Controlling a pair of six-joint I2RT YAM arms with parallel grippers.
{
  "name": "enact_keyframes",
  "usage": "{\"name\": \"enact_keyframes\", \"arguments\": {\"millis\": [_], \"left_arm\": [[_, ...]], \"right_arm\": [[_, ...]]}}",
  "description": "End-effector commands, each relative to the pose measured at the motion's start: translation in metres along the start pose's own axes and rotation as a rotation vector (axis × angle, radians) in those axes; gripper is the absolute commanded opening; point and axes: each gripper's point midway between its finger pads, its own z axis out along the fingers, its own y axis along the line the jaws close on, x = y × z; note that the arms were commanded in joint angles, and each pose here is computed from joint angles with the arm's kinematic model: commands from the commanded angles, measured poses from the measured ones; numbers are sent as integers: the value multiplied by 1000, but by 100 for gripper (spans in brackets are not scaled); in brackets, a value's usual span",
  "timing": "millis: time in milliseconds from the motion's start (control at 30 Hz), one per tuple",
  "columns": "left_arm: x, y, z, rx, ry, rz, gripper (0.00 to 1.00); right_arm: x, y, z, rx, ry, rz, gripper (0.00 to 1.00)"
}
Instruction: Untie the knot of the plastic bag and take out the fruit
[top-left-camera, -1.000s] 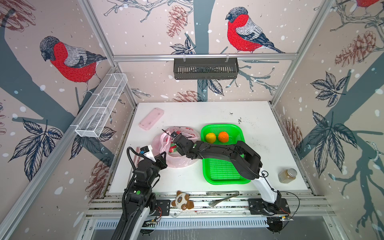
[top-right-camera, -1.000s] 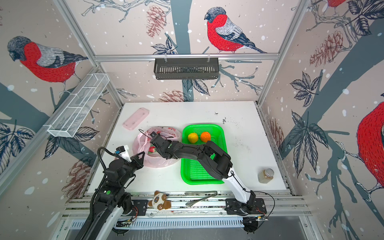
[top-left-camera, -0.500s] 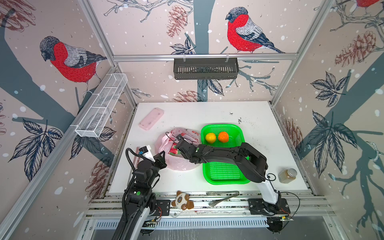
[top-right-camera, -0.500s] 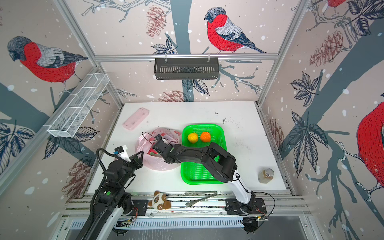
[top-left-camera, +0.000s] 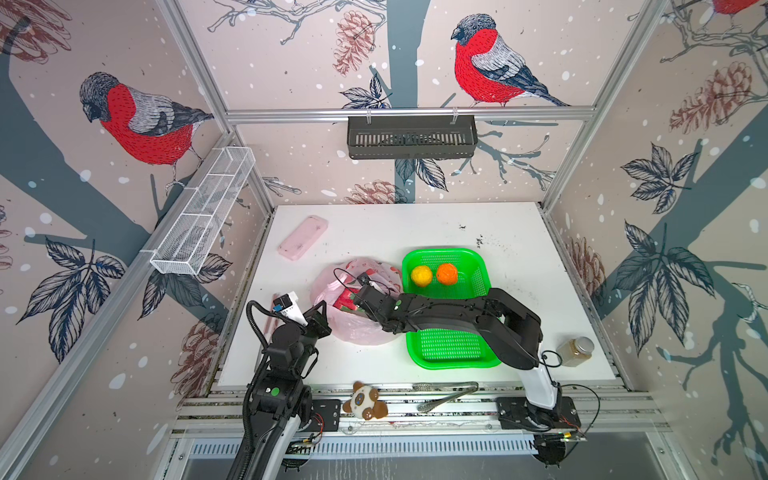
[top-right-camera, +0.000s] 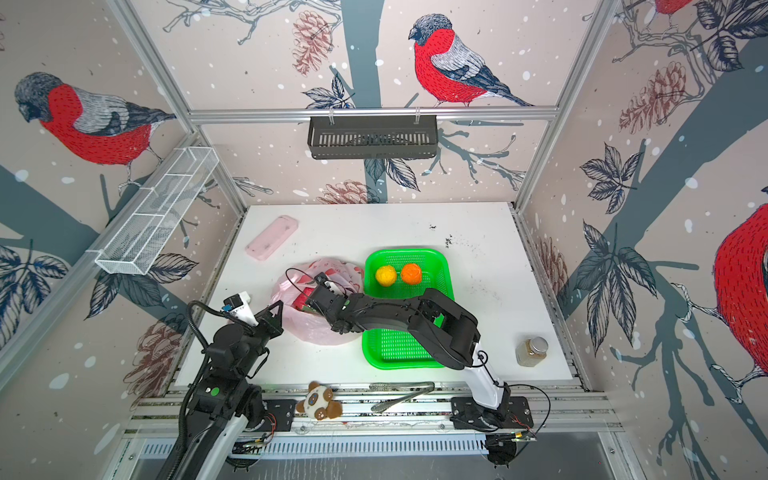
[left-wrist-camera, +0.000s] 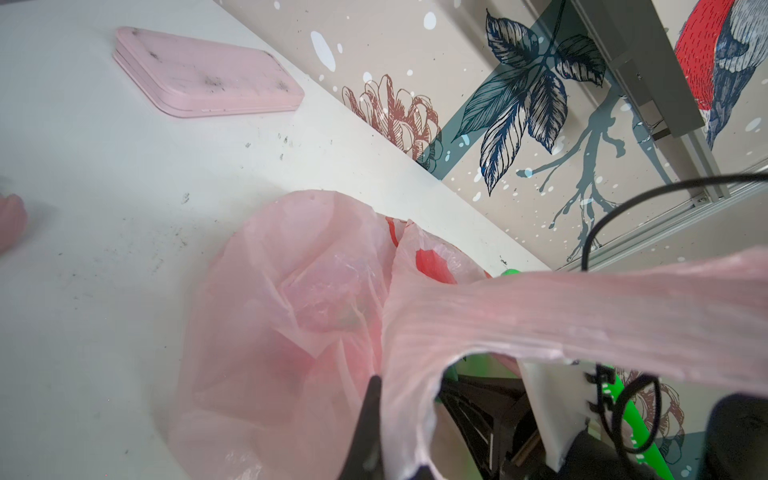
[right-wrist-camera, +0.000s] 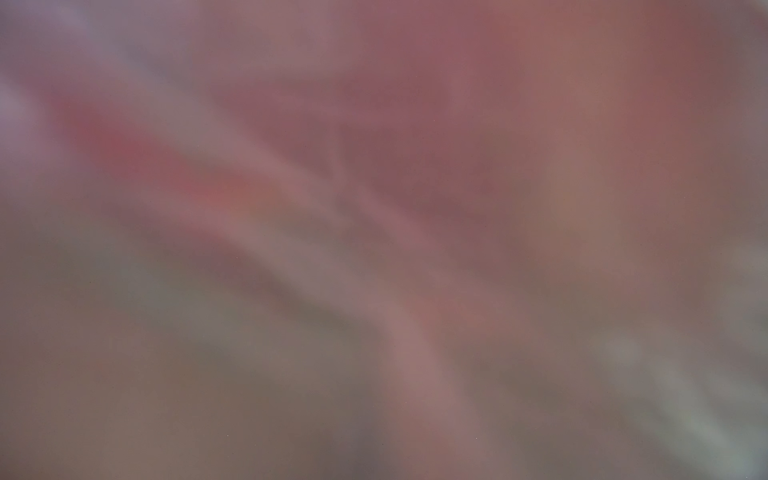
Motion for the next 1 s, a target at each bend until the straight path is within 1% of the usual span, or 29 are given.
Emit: {"name": "enact_keyframes", "arguments": {"millis": [0,100,300,500,667,800,967], "left_arm": [[-10,0,-3,-13,-39,16,0],[-8,1,-3,-15,-32,16,0],[-6,1,-4,-15,-25,18,0],[-5,2,-6,-13,-29,13,0],[-4,2,-6,-9,-27,12,0],[-1,4,-6,-9,-25,9,0],[1,6,-9,-2,-37,-6,0]], "right_arm": [[4,1,-4,8,10,5,13],[3,2,-6,6,7,7,17],[-6,3,-15,-4,-15,8,31],[-21,2,-26,-17,-36,1,39],[-33,3,-36,-40,-57,-4,41],[-44,11,-39,-96,-73,-8,43],[-58,21,-38,-177,-89,15,44]]}}
